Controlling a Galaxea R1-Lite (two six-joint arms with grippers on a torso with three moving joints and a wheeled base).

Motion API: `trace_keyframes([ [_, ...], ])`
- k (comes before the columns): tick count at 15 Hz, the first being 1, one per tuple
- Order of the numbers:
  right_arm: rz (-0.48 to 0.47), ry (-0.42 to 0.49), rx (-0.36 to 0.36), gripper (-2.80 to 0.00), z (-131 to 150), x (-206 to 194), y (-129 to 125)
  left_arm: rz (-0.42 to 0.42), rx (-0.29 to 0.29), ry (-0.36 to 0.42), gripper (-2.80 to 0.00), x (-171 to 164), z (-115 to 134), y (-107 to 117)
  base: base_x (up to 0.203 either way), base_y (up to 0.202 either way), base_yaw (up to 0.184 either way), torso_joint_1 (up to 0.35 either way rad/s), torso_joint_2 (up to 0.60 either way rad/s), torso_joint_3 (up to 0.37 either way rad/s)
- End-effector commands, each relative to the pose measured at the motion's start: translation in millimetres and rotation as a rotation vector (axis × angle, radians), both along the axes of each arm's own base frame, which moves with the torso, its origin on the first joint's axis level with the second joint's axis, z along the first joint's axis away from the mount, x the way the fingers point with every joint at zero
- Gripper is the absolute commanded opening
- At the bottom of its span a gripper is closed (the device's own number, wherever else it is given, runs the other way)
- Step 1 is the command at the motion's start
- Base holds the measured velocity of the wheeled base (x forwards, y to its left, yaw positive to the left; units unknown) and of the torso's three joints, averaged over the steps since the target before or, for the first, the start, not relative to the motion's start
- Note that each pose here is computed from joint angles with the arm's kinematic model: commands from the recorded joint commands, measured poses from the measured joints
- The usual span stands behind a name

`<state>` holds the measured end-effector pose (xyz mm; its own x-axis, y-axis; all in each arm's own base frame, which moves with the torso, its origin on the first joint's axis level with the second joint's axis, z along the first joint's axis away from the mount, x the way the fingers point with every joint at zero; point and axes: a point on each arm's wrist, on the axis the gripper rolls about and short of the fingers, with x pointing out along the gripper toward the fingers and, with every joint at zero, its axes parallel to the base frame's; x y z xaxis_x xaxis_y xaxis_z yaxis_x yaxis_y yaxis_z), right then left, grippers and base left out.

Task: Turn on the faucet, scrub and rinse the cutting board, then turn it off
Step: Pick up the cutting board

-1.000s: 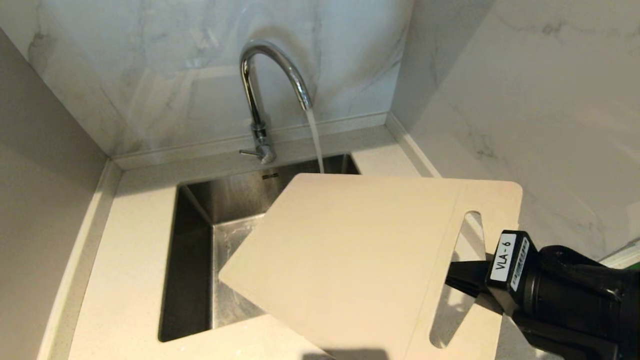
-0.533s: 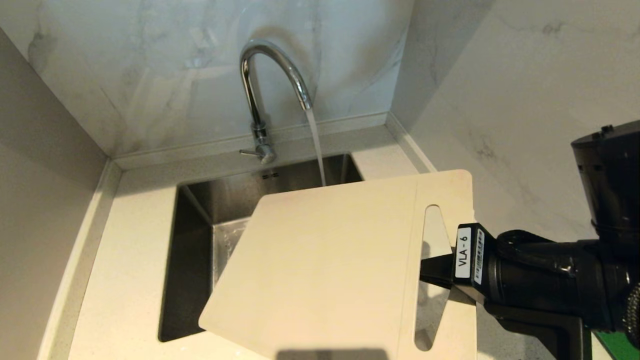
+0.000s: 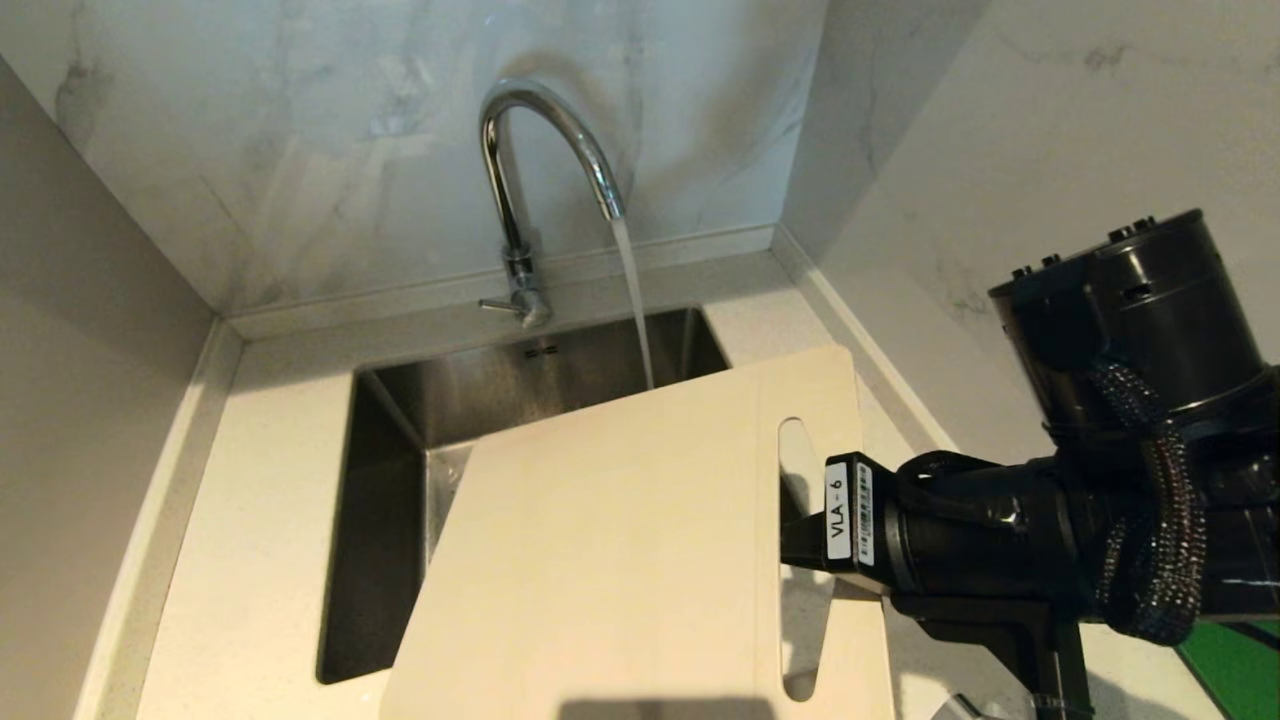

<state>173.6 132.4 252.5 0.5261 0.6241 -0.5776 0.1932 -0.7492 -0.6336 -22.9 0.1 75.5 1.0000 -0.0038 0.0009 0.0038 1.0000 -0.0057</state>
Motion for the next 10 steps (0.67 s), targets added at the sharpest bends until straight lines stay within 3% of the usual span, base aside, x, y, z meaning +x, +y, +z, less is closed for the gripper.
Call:
trace_keyframes([
  [1,0.023,0.021,-0.043,-2.80,-1.3,10.3,7.7,0.001,0.000,0.001,-2.80,0.1,-0.4,0.0,0.000,0.000,0.000,0.000,0.00,0.000],
  [10,0.122,0.055,-0.183,-2.80,-3.6,46.8,34.3,0.001,0.000,0.002,-2.80,0.2,-0.8,0.0,0.000,0.000,0.000,0.000,0.00,0.000],
])
